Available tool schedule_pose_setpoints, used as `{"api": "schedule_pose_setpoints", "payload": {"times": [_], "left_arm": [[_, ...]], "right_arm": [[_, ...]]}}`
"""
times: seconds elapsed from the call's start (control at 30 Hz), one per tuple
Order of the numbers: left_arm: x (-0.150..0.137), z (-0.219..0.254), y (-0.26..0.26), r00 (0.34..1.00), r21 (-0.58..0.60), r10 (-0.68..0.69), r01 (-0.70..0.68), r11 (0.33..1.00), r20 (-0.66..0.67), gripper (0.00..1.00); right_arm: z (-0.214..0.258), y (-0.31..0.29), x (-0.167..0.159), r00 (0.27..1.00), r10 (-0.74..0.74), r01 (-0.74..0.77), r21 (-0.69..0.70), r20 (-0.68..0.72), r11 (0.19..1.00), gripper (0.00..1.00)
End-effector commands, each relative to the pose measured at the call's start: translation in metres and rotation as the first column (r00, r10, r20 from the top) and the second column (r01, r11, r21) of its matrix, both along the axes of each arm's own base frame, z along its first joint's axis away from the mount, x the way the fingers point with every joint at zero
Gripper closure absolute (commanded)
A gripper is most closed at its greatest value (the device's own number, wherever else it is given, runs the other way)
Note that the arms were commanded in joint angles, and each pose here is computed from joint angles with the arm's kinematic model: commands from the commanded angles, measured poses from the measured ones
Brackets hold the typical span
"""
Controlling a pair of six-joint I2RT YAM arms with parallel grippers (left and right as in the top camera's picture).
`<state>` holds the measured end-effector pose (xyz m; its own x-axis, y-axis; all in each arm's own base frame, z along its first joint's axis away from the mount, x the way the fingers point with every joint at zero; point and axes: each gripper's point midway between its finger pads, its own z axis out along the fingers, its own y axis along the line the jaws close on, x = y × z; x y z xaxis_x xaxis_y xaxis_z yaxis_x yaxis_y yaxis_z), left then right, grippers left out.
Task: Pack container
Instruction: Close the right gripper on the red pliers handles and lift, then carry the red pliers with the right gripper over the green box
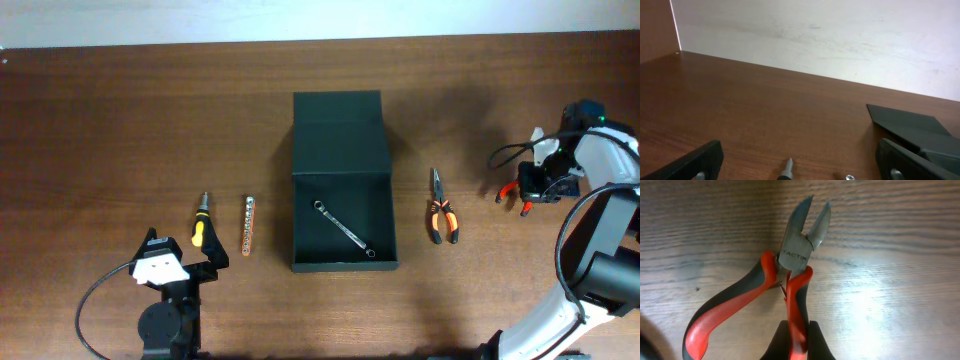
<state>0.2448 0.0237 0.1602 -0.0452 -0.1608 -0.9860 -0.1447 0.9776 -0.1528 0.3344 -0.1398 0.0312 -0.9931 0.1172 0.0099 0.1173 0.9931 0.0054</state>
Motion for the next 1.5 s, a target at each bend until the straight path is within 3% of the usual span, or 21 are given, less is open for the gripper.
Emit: {"api": "schedule_pose_setpoints", "payload": {"times": [0.0, 0.27, 0.4, 0.57, 0.8, 0.97, 1.13, 1.33, 1.47], "left_arm": [[0.0, 0.0, 0.001, 1.0, -0.005, 0.001, -0.001, 1.0, 0.004, 0.01], [0.0, 0.0, 0.001, 1.0, -0.005, 0.001, -0.001, 1.0, 0.004, 0.01], [0.0, 0.0, 0.001, 1.0, -0.005, 0.001, -0.001, 1.0, 0.004, 0.01], [0.0, 0.0, 0.001, 1.0, -0.005, 0.001, -0.001, 1.0, 0.004, 0.01], [0.0, 0.0, 0.001, 1.0, -0.005, 0.001, -0.001, 1.0, 0.003, 0.01], [0.0, 0.0, 0.001, 1.0, -0.005, 0.002, -0.002, 1.0, 0.004, 0.01], [0.0, 0.0, 0.001, 1.0, -0.005, 0.001, -0.001, 1.0, 0.004, 0.01], [0.0, 0.0, 0.001, 1.0, -0.005, 0.001, -0.001, 1.0, 0.004, 0.01], [0.0, 0.0, 0.001, 1.0, -0.005, 0.001, -0.001, 1.0, 0.004, 0.01]], "right_arm": [[0.022, 0.0, 0.019, 0.998, -0.03, 0.029, 0.015, 0.047, 0.999, 0.96], [0.104, 0.03, 0.061, 0.979, -0.002, -0.029, 0.151, 0.202, 0.988, 0.96], [0.145, 0.057, 0.071, 0.967, 0.07, -0.109, 0.15, 0.244, 0.983, 0.96], [0.179, 0.116, 0.064, 0.949, 0.213, -0.252, 0.152, 0.233, 0.956, 0.96], [0.181, 0.213, 0.037, 0.898, 0.414, -0.436, 0.179, 0.15, 0.882, 0.96], [0.18, 0.268, 0.015, 0.816, 0.565, -0.578, 0.161, 0.121, 0.8, 0.96], [0.176, 0.303, -0.001, 0.657, 0.75, -0.754, 0.045, 0.082, 0.655, 0.96], [0.168, 0.325, 0.0, 0.552, 0.832, -0.828, -0.077, 0.058, 0.555, 0.96], [0.152, 0.329, 0.006, 0.487, 0.871, -0.867, -0.086, 0.062, 0.491, 0.96]]}}
